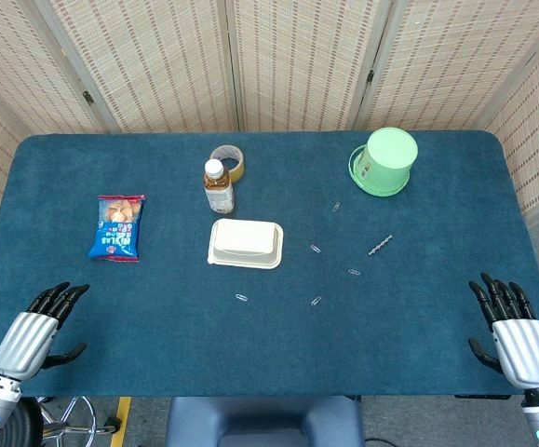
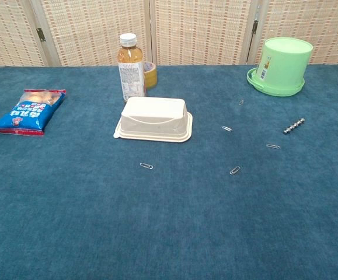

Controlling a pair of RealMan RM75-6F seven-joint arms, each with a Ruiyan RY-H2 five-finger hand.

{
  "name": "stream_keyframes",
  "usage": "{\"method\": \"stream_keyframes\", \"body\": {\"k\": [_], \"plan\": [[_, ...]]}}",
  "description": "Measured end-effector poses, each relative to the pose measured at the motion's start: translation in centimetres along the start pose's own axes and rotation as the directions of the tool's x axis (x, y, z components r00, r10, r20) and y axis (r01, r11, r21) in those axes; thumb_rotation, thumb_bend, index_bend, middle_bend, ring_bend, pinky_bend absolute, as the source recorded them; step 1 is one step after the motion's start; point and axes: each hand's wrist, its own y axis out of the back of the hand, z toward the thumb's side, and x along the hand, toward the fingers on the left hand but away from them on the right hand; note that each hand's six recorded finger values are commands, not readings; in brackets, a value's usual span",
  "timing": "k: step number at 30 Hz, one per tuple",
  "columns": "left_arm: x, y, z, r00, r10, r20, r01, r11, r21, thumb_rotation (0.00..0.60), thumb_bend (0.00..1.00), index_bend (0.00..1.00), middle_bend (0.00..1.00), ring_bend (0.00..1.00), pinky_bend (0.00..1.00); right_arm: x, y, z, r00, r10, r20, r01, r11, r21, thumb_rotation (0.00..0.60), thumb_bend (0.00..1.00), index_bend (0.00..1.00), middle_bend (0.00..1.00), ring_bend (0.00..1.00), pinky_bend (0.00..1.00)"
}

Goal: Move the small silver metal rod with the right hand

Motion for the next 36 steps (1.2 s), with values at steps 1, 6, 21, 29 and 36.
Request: {"method": "stream_keyframes", "body": {"k": [1, 6, 21, 29, 36], "plan": [[0.0, 0.0, -0.1, 1.000, 0.000, -0.004, 0.000, 1.000, 0.000, 0.600, 0.29, 0.00, 0.17, 0.10, 0.18, -0.1, 0.0, 0.0, 1.000, 0.001, -0.001, -0.001, 1.000, 0.000, 0.600, 0.33, 0.00, 0.00, 0.00, 0.00], [-0.2, 0.1, -0.4, 1.000, -0.001, -0.016, 0.001, 1.000, -0.002, 0.600, 0.29, 0.00, 0.17, 0.10, 0.18, -0.6, -0.3, 0.2, 1.000, 0.005, -0.004, -0.005, 1.000, 0.000, 0.600, 0.33, 0.00, 0.00, 0.00, 0.00], [-0.2, 0.4, -0.8, 1.000, 0.005, -0.020, -0.005, 1.000, -0.023, 0.600, 0.29, 0.00, 0.17, 0.10, 0.18, -10.5, -1.7, 1.1, 0.989, 0.078, -0.122, -0.084, 0.995, -0.047, 0.600, 0.32, 0.35, 0.00, 0.00, 0.00], [-0.2, 0.6, -1.2, 0.999, 0.008, -0.031, -0.010, 0.999, -0.034, 0.600, 0.29, 0.00, 0.17, 0.10, 0.18, -14.7, -3.1, 2.3, 0.985, 0.057, -0.162, -0.063, 0.997, -0.036, 0.600, 0.33, 0.41, 0.00, 0.00, 0.00], [0.0, 0.6, -1.5, 0.999, 0.003, -0.036, -0.005, 0.999, -0.035, 0.600, 0.29, 0.00, 0.17, 0.10, 0.18, -18.3, -4.6, 3.2, 0.979, 0.079, -0.188, -0.070, 0.996, 0.052, 0.600, 0.33, 0.40, 0.00, 0.00, 0.00]]}}
